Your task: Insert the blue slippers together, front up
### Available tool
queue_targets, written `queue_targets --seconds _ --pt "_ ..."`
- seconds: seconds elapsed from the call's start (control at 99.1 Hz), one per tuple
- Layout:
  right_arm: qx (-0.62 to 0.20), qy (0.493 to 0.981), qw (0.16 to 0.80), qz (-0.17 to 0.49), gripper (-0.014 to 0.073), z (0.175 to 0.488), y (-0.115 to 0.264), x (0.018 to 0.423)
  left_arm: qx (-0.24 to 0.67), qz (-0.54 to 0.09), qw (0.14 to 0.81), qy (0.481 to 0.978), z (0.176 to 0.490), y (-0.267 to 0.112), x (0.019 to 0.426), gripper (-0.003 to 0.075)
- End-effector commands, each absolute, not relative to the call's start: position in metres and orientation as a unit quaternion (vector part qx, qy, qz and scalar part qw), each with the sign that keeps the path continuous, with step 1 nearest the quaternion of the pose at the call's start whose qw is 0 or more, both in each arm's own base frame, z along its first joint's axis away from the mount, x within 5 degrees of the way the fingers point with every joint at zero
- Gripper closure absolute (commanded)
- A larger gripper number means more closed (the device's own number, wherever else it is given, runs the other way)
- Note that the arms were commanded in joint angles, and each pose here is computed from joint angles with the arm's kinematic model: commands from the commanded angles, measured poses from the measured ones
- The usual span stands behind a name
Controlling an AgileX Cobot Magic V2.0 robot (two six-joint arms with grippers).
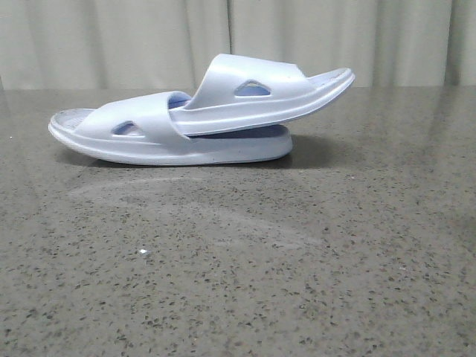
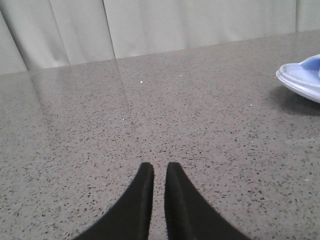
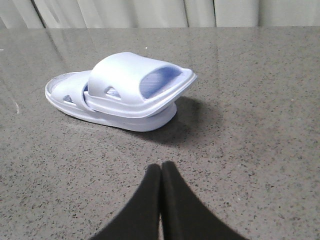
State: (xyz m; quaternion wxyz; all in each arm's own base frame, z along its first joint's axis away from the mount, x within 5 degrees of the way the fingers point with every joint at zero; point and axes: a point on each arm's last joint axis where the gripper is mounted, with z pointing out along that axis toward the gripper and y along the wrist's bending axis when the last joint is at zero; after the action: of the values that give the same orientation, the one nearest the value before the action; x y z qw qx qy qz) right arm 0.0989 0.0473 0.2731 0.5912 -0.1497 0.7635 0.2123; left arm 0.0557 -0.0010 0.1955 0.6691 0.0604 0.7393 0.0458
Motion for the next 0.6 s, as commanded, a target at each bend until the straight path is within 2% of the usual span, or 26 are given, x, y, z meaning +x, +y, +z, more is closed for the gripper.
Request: queue_targets --seconds 0.0,0.212,0.363,0.485,0.586 --pt "-0.141 0.752 0.61 0.208 0.0694 0.283 0.046 0.1 0.05 0.042 0.702 0.709 0.2 -0.001 0.054 0.0705" --pt "-0.125 0.751 0.62 0.192 0.0694 0.284 0.042 0.102 0.05 0.042 0.702 0.709 0.2 -0.001 0.054 0.0705" --pt "-0.09 0.746 0.641 0.153 0.0694 0.287 0.033 0.106 0.05 0.042 0.702 0.709 0.2 -0.001 0.054 0.0705" --pt "-0.102 0.749 0.647 0.098 0.0694 0.287 0.027 0.107 0.05 0.042 0.702 0.709 0.2 -0.001 0.054 0.0705" --pt "-0.054 0.759 0.643 0.085 0.0694 0.285 0.02 0.108 0.05 0.042 0.702 0.709 0.2 -0.001 0.054 0.0705"
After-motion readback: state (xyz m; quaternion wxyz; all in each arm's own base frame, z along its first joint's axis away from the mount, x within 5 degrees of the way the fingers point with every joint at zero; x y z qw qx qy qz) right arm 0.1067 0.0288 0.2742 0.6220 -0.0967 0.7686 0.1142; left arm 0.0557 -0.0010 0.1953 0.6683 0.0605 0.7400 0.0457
